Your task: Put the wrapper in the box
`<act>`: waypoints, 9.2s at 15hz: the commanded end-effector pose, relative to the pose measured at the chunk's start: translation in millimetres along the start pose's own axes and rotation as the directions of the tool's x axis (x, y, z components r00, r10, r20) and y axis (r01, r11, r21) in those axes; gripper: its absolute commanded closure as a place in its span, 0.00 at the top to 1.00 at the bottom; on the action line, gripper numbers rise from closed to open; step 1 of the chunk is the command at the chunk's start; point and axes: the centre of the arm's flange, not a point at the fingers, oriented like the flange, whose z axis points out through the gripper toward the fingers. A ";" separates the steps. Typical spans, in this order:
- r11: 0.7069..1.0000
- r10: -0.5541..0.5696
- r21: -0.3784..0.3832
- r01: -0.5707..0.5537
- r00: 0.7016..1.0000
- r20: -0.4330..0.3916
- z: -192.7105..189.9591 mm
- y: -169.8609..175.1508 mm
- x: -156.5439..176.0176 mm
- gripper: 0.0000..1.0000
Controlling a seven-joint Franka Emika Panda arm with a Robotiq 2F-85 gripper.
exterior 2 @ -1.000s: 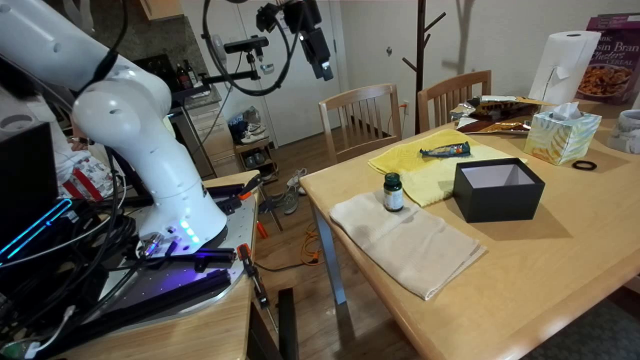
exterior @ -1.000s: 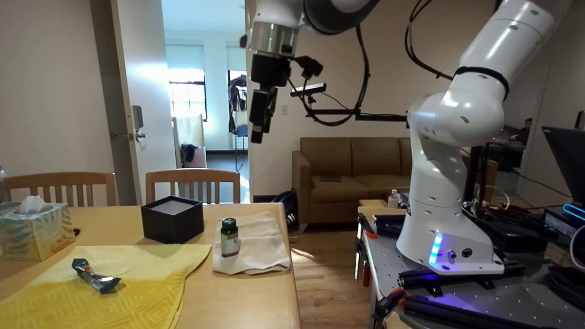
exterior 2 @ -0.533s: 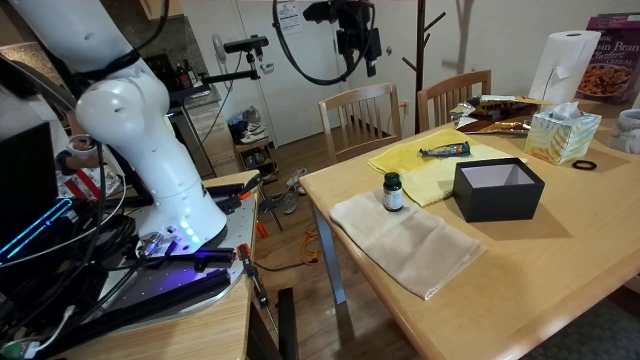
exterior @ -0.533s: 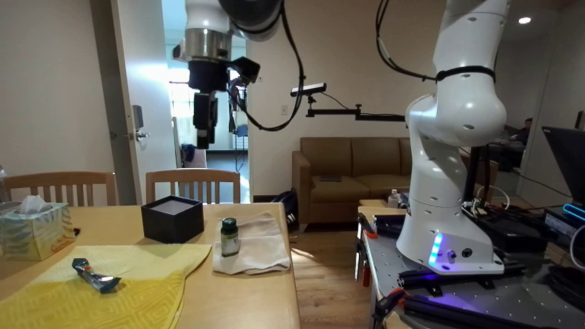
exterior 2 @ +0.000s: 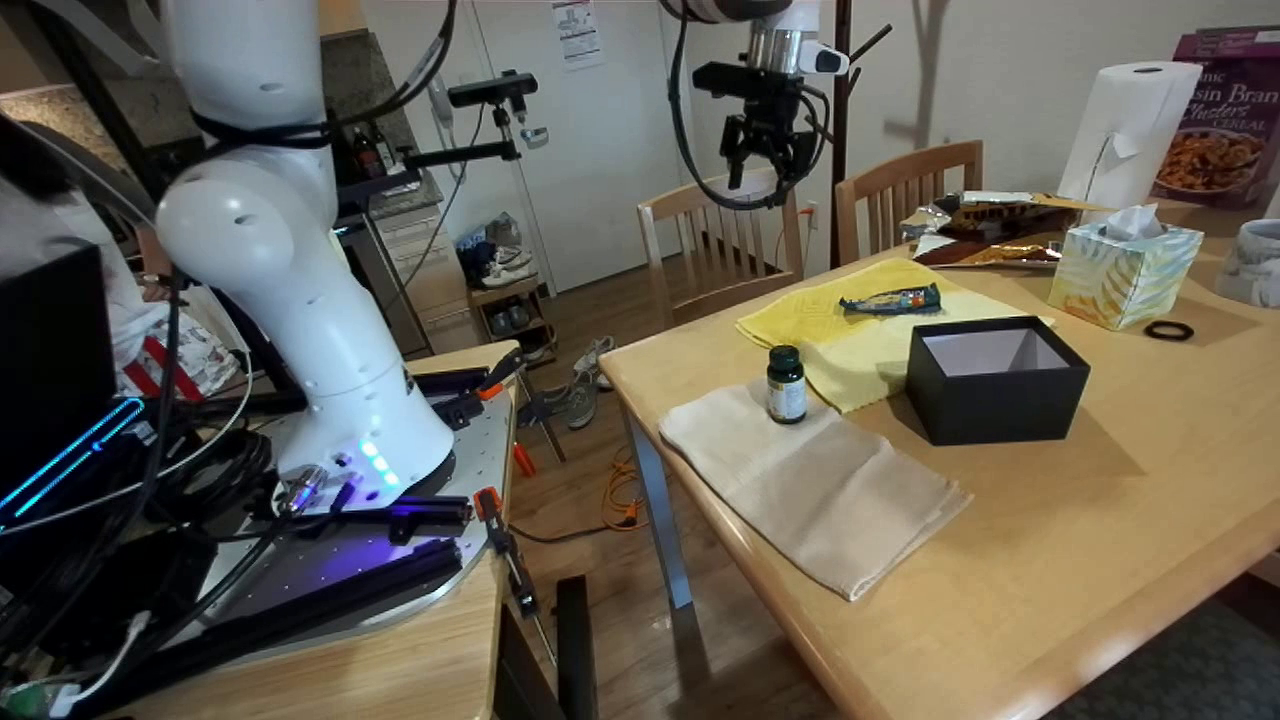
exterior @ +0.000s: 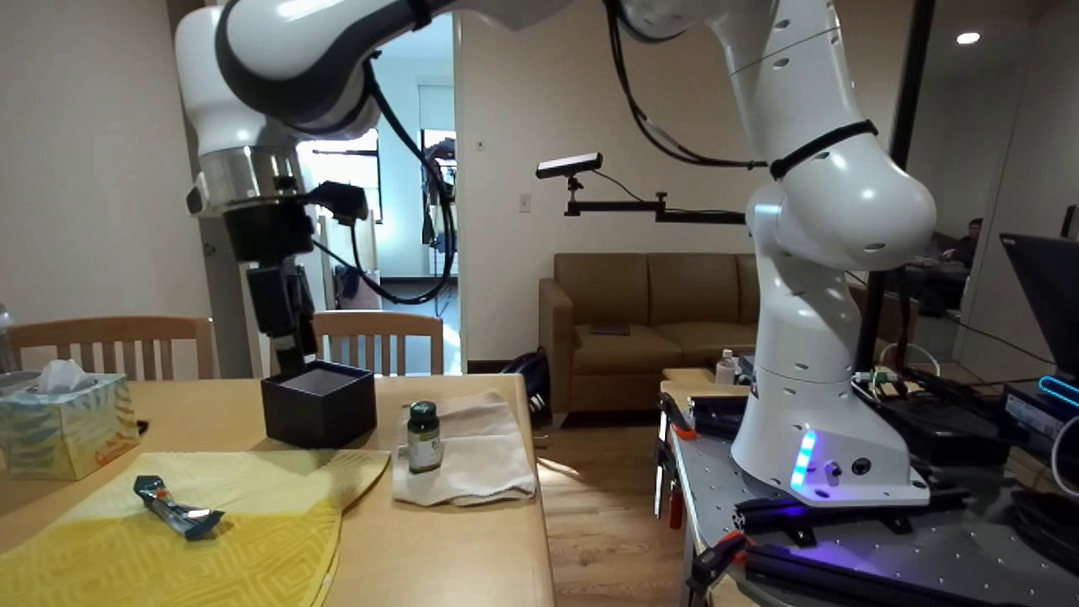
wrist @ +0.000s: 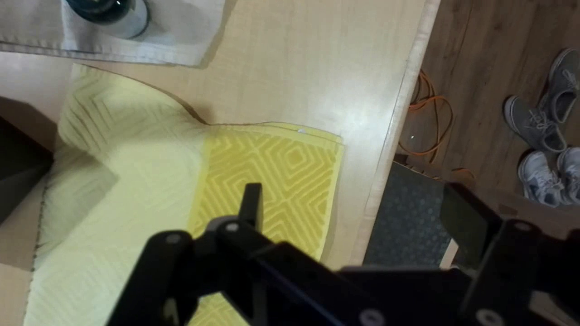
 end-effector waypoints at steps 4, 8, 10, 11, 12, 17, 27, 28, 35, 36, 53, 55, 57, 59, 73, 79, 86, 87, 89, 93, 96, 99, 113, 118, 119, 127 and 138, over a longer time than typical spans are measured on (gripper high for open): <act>1.000 -0.011 0.009 0.011 1.000 0.011 5.9 -2.0 15.0 1.00; 0.996 0.077 -0.030 -0.080 0.993 -0.095 18.7 21.9 64.9 1.00; 0.989 0.132 -0.047 -0.142 0.976 -0.172 27.3 40.2 87.1 1.00; 0.987 0.144 -0.046 -0.156 0.971 -0.190 32.1 49.6 98.2 1.00; 0.980 0.180 -0.051 -0.193 0.964 -0.197 38.2 60.0 108.4 1.00; 0.923 0.357 -0.070 -0.380 0.908 -0.221 69.1 102.4 148.6 1.00; 0.869 0.494 0.061 -0.492 0.850 -0.185 104.1 135.0 211.9 1.00; 0.887 0.455 0.020 -0.461 0.865 -0.214 105.0 116.1 163.3 1.00; 0.885 0.451 -0.022 -0.464 0.870 -0.200 120.8 119.6 176.5 1.00; 0.883 0.457 -0.025 -0.469 0.870 -0.187 128.6 122.6 177.7 1.00; 0.907 0.418 0.034 -0.421 0.884 -0.208 181.9 128.3 195.4 0.46; 0.905 0.421 0.035 -0.423 0.884 -0.202 186.1 129.4 194.4 0.34; 0.905 0.422 0.037 -0.423 0.885 -0.195 190.4 130.4 193.4 0.22; 0.909 0.415 0.038 -0.415 0.892 -0.181 191.5 129.4 190.4 0.08; 0.949 0.299 -0.052 -0.312 0.937 -0.178 56.2 105.2 145.4 0.01; 0.942 0.326 -0.046 -0.333 0.938 -0.117 6.8 135.2 96.6 0.01; 0.947 0.322 0.007 -0.323 0.943 -0.089 6.8 185.4 51.4 0.01; 0.945 0.326 0.018 -0.326 0.942 -0.081 12.0 192.0 44.5 0.01; 0.937 0.350 0.042 -0.348 0.934 -0.067 25.2 205.0 27.7 0.01; 0.913 0.405 0.102 -0.396 0.911 -0.084 45.8 227.9 -6.4 0.01; 0.895 0.438 0.142 -0.423 0.894 -0.093 56.5 240.6 -26.7 0.01; 0.890 0.447 0.147 -0.431 0.888 -0.109 59.8 248.0 -46.3 0.01; 0.858 0.464 -0.153 -0.490 0.868 -0.178 42.6 242.2 -42.1 0.01; 0.865 0.443 -0.156 -0.477 0.872 -0.208 66.1 268.0 -24.5 0.01; 0.864 0.441 -0.159 -0.477 0.871 -0.218 71.1 273.4 -22.1 0.01; 0.870 0.416 -0.152 -0.470 0.863 -0.287 102.1 311.1 -4.5 0.01; 0.917 0.359 -0.071 -0.393 0.890 -0.283 129.3 313.3 15.4 0.42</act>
